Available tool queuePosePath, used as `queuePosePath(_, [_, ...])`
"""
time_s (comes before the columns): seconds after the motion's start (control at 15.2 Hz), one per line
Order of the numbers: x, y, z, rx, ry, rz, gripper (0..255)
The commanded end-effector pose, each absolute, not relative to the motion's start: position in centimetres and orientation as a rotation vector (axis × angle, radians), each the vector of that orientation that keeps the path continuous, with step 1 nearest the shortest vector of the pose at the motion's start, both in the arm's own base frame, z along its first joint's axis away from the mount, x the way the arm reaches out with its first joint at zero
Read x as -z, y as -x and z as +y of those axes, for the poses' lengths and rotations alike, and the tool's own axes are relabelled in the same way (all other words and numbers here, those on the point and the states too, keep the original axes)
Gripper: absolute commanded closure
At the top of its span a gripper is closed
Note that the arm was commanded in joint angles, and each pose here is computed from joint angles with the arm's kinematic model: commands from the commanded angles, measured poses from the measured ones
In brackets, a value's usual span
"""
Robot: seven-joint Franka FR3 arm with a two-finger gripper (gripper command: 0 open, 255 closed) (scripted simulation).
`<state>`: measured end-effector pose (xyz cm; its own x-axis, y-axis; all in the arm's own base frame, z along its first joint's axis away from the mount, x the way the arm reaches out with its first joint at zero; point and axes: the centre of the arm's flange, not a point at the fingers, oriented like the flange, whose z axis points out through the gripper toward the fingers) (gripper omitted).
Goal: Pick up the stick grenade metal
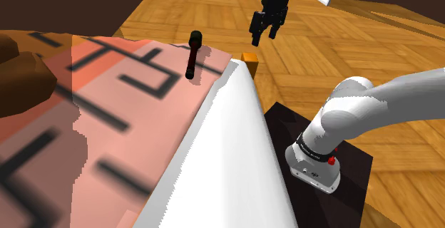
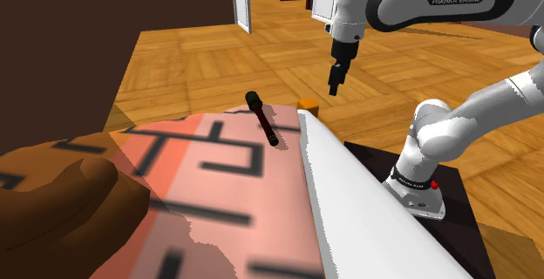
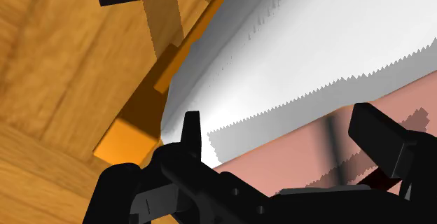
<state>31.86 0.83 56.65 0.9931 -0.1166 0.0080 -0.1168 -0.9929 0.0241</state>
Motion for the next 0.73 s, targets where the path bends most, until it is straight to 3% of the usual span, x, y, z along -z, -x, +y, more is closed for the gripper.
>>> queuePosePath(0.0, [-56.6, -31.9, 0.8, -0.01, -3.112, -0.182, 0])
queuePosePath(0.66, [-53.0, -42.0, 7.9, -0.037, -3.044, -0.736, 0])
